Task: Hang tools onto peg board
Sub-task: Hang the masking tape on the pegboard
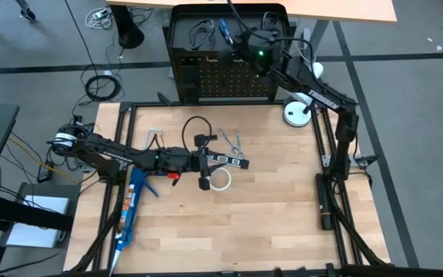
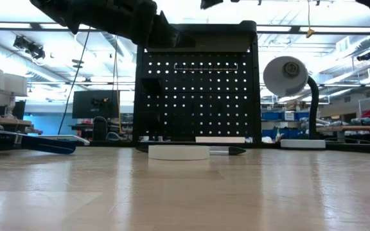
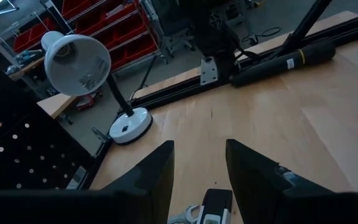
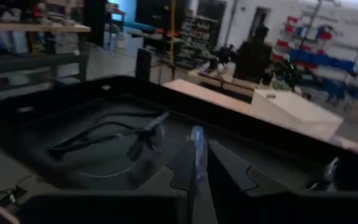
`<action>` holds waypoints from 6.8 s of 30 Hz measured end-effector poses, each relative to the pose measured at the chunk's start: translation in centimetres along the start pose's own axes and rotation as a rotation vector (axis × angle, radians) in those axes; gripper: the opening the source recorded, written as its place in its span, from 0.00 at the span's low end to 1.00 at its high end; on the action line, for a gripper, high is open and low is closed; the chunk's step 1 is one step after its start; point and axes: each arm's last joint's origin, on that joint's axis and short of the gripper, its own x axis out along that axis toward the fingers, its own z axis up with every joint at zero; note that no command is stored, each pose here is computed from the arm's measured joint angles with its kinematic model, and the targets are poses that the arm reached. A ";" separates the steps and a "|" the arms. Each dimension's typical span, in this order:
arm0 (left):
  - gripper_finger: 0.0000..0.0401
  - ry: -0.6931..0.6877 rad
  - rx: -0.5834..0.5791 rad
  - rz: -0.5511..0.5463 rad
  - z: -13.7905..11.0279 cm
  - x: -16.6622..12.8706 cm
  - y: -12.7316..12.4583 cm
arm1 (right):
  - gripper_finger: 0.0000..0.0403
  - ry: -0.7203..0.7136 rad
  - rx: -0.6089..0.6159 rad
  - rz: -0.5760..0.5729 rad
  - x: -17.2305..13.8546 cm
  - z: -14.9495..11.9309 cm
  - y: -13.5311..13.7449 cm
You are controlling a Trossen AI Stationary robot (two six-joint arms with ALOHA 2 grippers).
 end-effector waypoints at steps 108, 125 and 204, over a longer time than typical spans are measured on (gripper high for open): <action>0.05 0.998 0.777 0.294 -5.1 4.1 -6.9 | 0.31 0.253 -0.140 0.564 -16.5 -30.7 0.8; 0.05 1.080 0.783 0.780 -6.7 3.8 0.2 | 0.31 0.176 -0.175 0.630 -17.8 -29.9 1.4; 0.06 0.846 0.730 0.522 -2.3 -0.8 11.3 | 0.28 0.098 -0.099 0.585 -19.1 -28.9 -2.0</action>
